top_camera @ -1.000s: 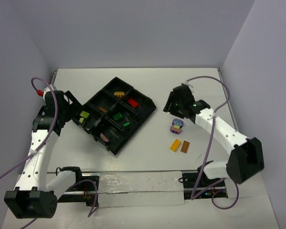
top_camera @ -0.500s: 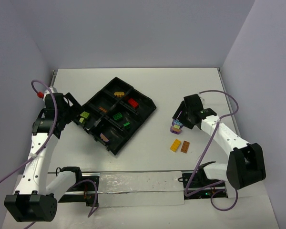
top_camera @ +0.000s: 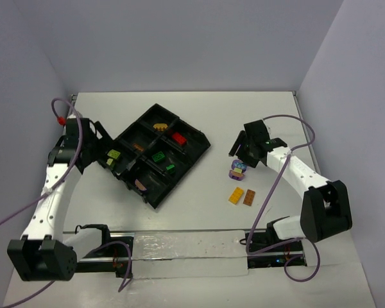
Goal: Sort the legos into containers by color
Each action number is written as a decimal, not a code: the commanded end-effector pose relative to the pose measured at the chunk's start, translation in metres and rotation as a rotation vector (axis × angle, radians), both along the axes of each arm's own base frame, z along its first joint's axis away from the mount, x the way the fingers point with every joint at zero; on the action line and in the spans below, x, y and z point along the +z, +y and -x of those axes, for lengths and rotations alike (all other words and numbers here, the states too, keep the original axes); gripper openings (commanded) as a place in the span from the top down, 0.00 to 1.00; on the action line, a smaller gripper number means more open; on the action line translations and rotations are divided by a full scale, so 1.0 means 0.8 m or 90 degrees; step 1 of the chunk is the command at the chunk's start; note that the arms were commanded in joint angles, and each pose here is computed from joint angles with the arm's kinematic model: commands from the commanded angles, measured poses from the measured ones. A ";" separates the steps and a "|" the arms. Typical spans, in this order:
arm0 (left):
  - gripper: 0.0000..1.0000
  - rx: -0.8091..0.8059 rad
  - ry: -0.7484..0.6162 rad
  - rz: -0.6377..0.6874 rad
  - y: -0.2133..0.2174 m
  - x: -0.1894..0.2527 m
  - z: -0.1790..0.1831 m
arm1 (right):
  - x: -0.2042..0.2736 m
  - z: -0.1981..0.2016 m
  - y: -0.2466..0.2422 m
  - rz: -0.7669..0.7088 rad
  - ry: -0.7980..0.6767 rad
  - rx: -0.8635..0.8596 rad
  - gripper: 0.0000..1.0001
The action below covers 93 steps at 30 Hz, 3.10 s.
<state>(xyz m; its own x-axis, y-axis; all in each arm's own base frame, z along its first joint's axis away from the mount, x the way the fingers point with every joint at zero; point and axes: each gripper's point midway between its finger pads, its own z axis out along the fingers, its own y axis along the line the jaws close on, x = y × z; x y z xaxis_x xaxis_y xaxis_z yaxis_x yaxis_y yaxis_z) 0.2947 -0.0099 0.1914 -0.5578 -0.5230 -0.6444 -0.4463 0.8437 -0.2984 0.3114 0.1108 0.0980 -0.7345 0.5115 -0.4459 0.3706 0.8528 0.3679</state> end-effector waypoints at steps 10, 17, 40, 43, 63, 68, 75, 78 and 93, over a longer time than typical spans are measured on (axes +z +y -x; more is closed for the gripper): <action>0.07 -0.100 0.044 -0.004 -0.051 0.010 -0.112 | 0.042 -0.046 -0.002 -0.039 -0.052 -0.026 0.30; 0.07 -0.165 0.078 -0.017 -0.083 -0.005 -0.153 | 0.061 -0.076 -0.004 -0.021 -0.073 -0.038 0.30; 0.10 -0.259 0.223 0.057 -0.172 -0.100 -0.160 | 0.069 -0.135 -0.038 0.066 -0.047 -0.053 0.30; 0.10 -0.260 0.234 0.058 -0.174 -0.109 -0.163 | 0.072 -0.137 -0.041 0.067 -0.050 -0.056 0.30; 0.13 -0.226 0.193 0.012 -0.162 -0.083 -0.207 | 0.074 -0.164 -0.053 0.066 -0.035 -0.034 0.30; 0.14 -0.216 0.152 -0.014 -0.150 -0.046 -0.210 | 0.060 -0.159 -0.043 0.040 -0.023 -0.020 0.29; 0.14 -0.211 0.077 -0.053 -0.135 0.010 -0.209 | 0.028 -0.143 -0.038 0.032 0.009 -0.040 0.26; 0.14 -0.207 0.055 -0.061 -0.131 0.026 -0.208 | 0.007 -0.123 -0.035 0.027 0.026 -0.050 0.26; 0.13 -0.236 -0.018 -0.037 -0.137 0.068 -0.186 | -0.013 -0.019 -0.022 0.049 0.063 -0.011 0.21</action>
<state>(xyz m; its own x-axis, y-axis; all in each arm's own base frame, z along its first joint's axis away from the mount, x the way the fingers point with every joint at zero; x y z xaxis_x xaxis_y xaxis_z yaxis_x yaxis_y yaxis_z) 0.4417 -0.1154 0.2321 -0.7148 -0.2589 -0.6496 -0.1447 0.9636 -0.2248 0.3283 0.0816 0.0737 -0.7691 0.5303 -0.3567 0.4641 0.8472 0.2588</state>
